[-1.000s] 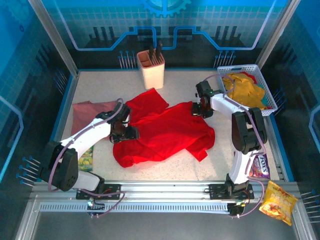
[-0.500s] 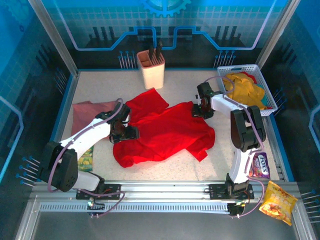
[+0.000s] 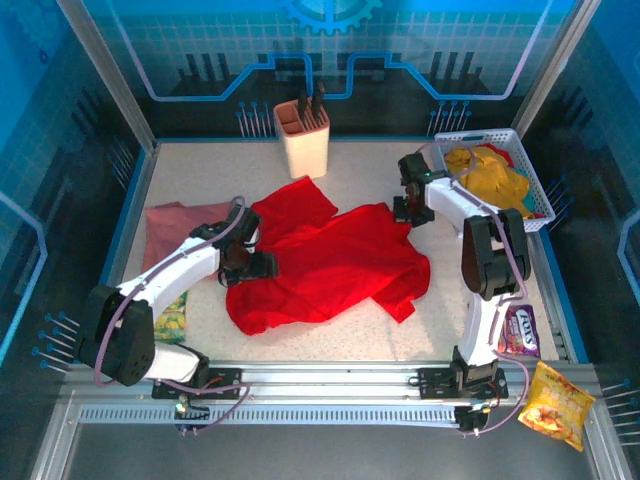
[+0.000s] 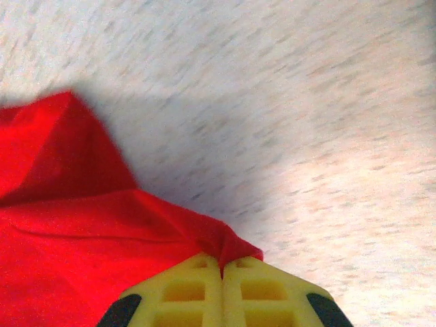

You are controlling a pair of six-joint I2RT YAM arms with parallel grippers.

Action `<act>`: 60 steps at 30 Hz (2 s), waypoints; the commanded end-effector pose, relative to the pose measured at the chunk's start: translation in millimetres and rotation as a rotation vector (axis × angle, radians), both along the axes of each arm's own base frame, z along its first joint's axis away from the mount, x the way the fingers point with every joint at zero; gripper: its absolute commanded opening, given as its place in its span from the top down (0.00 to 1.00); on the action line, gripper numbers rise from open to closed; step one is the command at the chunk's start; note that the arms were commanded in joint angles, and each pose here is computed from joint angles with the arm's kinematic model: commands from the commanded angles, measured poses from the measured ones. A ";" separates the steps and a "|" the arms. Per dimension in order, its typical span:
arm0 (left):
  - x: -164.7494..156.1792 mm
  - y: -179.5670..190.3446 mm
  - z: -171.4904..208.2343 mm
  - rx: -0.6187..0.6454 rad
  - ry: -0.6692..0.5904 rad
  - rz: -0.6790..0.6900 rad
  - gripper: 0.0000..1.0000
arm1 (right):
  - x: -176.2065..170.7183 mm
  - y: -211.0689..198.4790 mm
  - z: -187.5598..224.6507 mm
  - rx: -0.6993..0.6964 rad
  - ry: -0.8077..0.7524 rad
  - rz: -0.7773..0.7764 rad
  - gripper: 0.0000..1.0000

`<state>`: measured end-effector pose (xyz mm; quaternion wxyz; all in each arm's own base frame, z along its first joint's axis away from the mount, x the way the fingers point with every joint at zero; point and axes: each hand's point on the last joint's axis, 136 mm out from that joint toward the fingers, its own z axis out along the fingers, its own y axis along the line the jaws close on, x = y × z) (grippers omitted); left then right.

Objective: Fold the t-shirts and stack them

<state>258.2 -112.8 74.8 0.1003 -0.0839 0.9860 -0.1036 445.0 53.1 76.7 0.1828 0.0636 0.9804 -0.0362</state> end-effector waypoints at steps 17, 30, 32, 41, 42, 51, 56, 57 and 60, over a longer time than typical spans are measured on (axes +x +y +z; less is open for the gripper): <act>-20.8 15.9 5.1 0.007 0.023 0.064 0.27 | 49.8 -46.0 39.4 0.000 -0.069 -0.154 0.24; -61.9 16.3 18.3 -0.077 0.069 0.160 0.27 | -110.6 57.9 46.2 0.189 -0.085 0.130 0.10; -66.4 12.9 18.6 -0.104 0.077 0.166 0.27 | -141.2 52.3 44.9 0.170 -0.086 0.126 0.17; -97.3 -3.7 -5.2 -0.215 0.138 0.257 0.32 | -245.9 46.0 7.4 0.175 -0.012 0.112 0.25; -101.9 -4.2 -8.2 -0.217 0.143 0.269 0.32 | -252.0 45.4 2.3 0.168 -0.011 0.108 0.23; -131.6 4.4 -27.5 -0.181 0.154 0.349 0.51 | -278.3 45.1 -36.7 0.196 0.039 0.047 0.28; -140.2 2.6 -36.1 -0.176 0.175 0.360 0.54 | -274.3 50.3 -48.6 0.202 0.042 0.043 0.31; -142.2 2.7 -37.1 -0.170 0.179 0.361 0.53 | -273.1 51.2 -50.4 0.197 0.045 0.044 0.31; -147.1 3.0 -36.3 -0.157 0.178 0.355 0.53 | -269.8 55.4 -54.2 0.180 0.052 0.058 0.33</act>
